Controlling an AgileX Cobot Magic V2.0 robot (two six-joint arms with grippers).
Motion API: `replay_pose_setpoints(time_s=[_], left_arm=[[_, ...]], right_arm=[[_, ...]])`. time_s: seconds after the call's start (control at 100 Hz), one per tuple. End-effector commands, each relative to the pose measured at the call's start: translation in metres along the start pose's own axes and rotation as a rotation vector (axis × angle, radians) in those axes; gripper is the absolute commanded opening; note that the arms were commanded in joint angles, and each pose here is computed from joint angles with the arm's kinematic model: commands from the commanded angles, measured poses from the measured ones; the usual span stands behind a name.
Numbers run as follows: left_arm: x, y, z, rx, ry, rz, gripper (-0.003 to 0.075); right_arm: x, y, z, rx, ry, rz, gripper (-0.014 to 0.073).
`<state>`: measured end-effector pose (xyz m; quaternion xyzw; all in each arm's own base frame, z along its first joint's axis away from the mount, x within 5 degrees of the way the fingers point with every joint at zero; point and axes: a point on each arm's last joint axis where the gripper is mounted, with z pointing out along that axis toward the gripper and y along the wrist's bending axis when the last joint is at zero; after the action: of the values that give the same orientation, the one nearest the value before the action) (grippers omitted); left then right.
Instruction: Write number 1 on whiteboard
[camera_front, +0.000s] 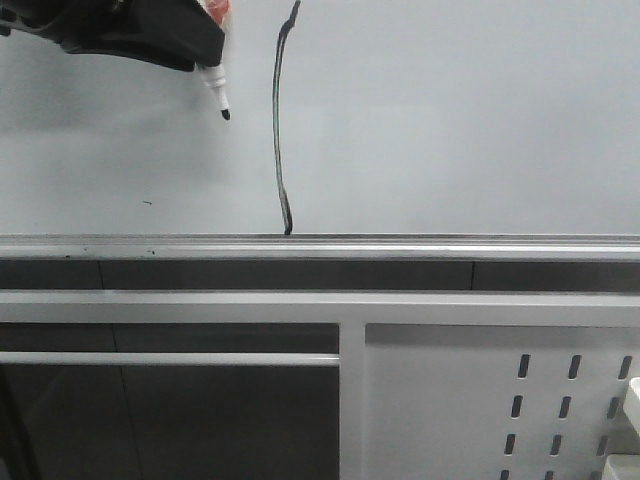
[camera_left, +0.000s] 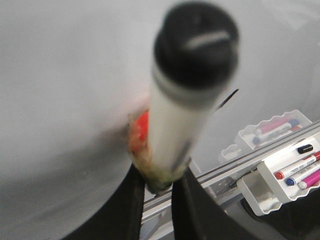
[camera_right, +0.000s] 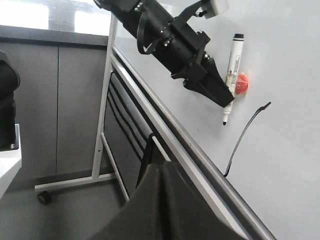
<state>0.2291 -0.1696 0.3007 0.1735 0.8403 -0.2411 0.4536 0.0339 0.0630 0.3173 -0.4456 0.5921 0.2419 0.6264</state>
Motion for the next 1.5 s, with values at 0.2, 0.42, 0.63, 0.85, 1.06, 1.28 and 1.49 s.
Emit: replay_pose_setpoints(time_s=[0.2,0.42,0.63,0.85,1.06,1.28,1.49], left_arm=[[-0.033,0.011,0.0,-0.031,-0.081,-0.049,-0.002],[-0.038,0.009,-0.002,-0.025,-0.083,-0.047,-0.002],[-0.04,0.01,-0.002,-0.028,-0.106,-0.047,-0.0019],[-0.042,0.01,-0.002,-0.032,-0.132,-0.047,-0.0019],[-0.043,0.01,-0.002,-0.034,-0.14,-0.045,-0.0015],[-0.044,0.01,-0.003,-0.036,-0.15,-0.043,0.0153],[-0.045,0.011,-0.003,-0.037,-0.16,-0.043,0.0255]], right_arm=[[-0.014,-0.009,-0.001,0.08,-0.085,0.028,-0.0059],[-0.014,-0.009,-0.001,0.08,-0.085,0.028,-0.0059],[-0.014,-0.009,-0.001,0.08,-0.085,0.028,-0.0059],[-0.014,-0.009,-0.001,0.08,-0.085,0.028,-0.0059],[-0.014,-0.009,-0.001,0.08,-0.086,0.03,-0.0059],[-0.014,-0.009,-0.001,0.08,-0.086,0.03,-0.0059],[-0.014,-0.009,-0.001,0.08,-0.086,0.03,-0.0059]])
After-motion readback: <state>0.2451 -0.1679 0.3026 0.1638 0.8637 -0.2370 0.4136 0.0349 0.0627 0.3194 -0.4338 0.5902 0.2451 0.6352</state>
